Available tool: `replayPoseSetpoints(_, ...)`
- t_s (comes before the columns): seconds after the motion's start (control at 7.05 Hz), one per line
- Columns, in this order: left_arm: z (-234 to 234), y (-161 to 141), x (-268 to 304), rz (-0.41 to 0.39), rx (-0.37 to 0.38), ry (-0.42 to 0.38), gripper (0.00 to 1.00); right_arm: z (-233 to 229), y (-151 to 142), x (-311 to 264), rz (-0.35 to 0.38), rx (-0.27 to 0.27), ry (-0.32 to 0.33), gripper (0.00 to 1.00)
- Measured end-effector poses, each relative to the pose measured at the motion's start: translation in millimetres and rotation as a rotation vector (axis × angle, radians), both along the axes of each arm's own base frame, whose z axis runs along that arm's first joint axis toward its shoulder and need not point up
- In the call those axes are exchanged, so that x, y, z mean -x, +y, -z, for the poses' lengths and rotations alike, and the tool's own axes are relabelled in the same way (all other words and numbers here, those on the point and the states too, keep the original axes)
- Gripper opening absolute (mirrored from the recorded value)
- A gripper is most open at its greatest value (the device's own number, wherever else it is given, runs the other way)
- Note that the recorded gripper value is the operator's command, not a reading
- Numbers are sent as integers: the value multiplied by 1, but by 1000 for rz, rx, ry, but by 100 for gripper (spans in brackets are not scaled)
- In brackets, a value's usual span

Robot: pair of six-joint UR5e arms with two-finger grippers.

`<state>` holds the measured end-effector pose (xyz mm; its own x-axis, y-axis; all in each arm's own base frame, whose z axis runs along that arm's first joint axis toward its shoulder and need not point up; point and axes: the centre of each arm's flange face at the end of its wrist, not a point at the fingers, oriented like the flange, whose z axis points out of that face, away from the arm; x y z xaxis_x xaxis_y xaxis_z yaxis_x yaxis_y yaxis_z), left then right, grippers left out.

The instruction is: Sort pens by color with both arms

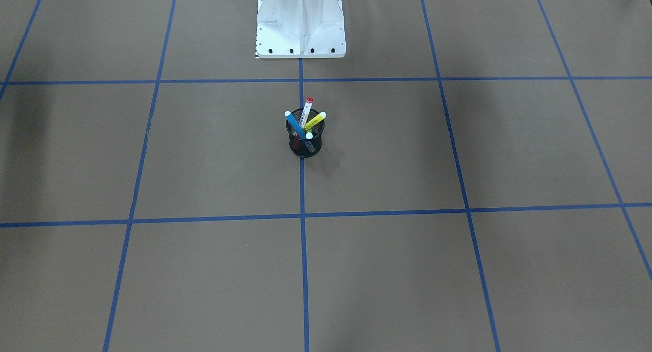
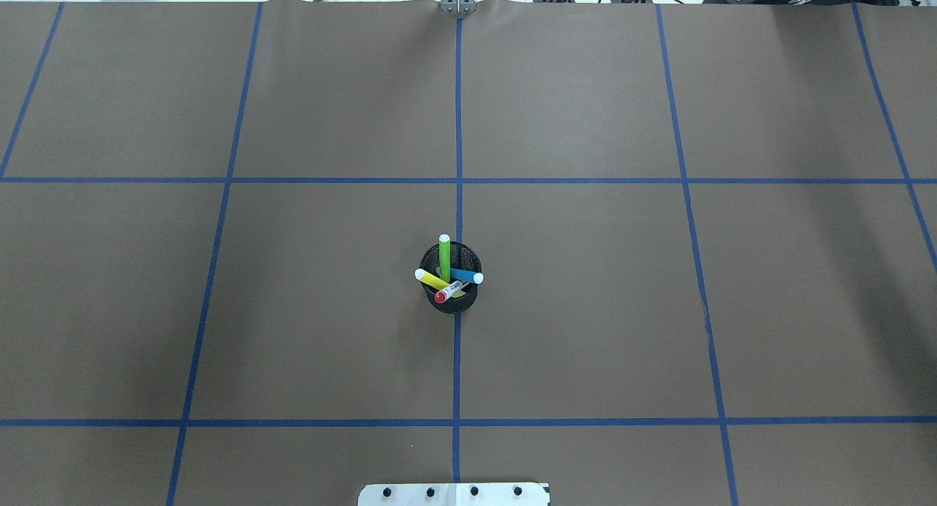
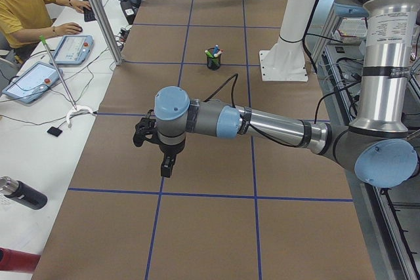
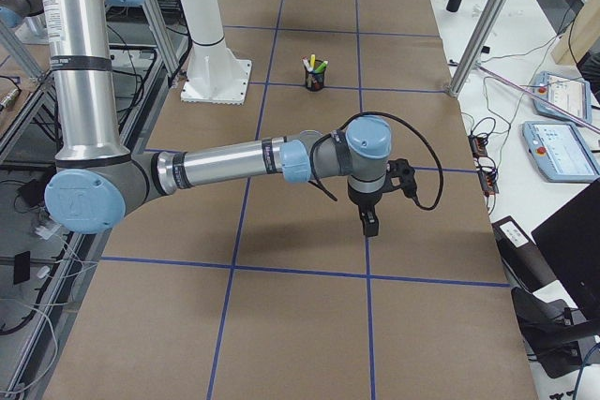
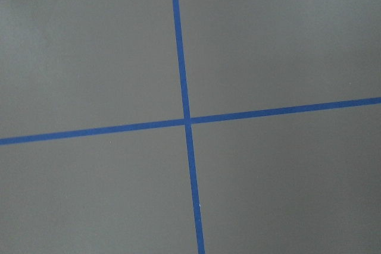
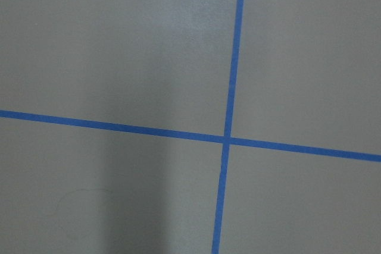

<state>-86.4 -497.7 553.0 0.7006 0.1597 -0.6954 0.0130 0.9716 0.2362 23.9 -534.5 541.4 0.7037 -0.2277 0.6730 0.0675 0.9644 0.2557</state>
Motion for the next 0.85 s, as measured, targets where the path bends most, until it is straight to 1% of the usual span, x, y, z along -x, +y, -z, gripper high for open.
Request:
replayPoseSetpoints(0.14, 7, -3, -1, -2, -50, 0, 100, 23, -13, 27, 14, -20, -21, 99)
replayPoseSetpoints(0.28, 12, -5, -3, -7, -109, 6, 100, 51, -23, 55, 21, -26, -55, 99)
replayPoseSetpoints(0.43, 12, -8, -12, -26, -149, 17, 100, 85, -29, 89, 29, -24, -94, 99)
replayPoseSetpoints(0.57, 16, -13, -28, -58, -171, 24, 100, 125, -30, 129, 27, -4, -132, 98)
replayPoseSetpoints(0.71, 25, -21, -43, -66, -171, 35, 100, 165, -27, 171, 14, 29, -168, 98)
replayPoseSetpoints(0.85, 37, -30, -58, -50, -149, 52, 100, 201, -19, 210, -15, 72, -190, 98)
